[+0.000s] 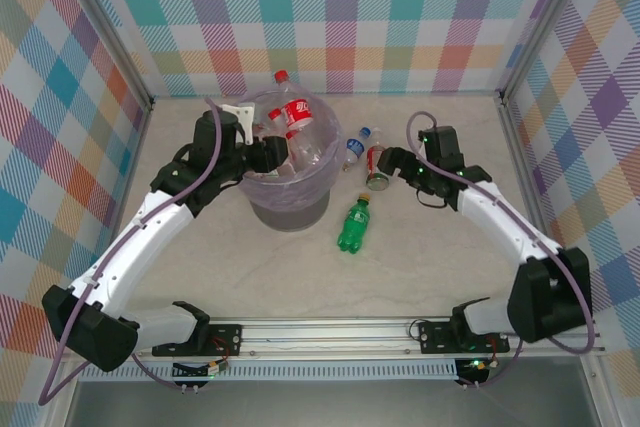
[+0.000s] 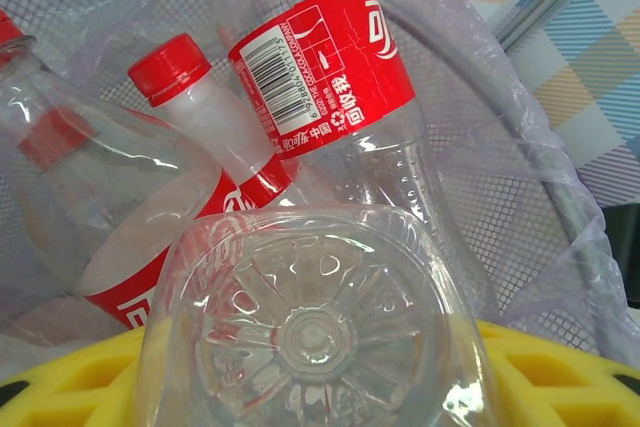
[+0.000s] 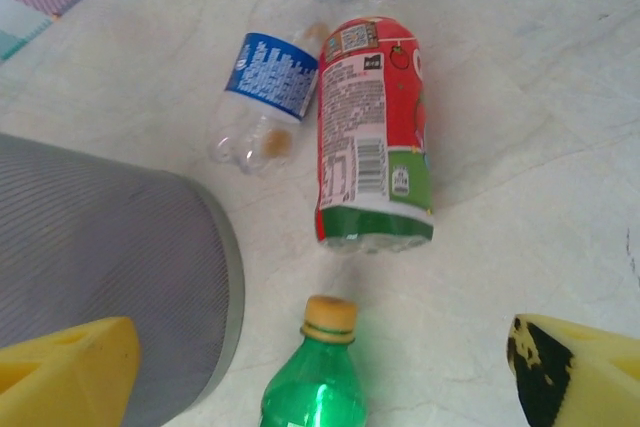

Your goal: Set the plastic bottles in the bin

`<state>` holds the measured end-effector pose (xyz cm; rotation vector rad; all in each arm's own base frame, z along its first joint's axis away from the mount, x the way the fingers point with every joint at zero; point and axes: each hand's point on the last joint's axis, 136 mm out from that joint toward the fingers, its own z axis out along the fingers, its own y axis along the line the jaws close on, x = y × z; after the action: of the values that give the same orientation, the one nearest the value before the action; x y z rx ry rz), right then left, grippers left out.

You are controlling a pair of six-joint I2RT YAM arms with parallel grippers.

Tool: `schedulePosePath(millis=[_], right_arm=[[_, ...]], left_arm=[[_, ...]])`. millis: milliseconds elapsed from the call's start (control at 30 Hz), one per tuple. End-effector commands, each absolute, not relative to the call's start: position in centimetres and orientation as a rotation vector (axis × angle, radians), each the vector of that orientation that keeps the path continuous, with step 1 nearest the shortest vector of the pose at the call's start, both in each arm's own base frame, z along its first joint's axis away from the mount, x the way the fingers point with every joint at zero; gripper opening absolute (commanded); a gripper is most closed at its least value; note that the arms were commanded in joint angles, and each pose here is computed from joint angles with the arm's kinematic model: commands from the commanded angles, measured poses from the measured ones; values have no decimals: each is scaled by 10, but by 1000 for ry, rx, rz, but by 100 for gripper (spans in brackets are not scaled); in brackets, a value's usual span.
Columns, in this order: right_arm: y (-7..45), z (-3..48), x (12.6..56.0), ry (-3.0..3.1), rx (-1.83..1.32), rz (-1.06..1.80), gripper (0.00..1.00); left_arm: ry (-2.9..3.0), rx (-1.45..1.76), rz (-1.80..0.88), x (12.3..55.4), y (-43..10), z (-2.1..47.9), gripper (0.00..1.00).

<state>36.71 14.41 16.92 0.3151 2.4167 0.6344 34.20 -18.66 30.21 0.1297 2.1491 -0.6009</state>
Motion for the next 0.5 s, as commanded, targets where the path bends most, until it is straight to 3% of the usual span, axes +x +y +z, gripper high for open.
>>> schedulePosePath(millis=[0, 267, 467], right_arm=[[151, 167, 389, 2421, 311, 605, 92], [161, 122, 418, 2531, 313, 543, 92], [164, 90, 421, 2608, 329, 507, 94]], left_arm=[[2364, 127, -552, 332, -182, 237, 20], [2303, 132, -488, 334, -170, 277, 63], [2227, 137, -423, 333, -157, 315, 81]])
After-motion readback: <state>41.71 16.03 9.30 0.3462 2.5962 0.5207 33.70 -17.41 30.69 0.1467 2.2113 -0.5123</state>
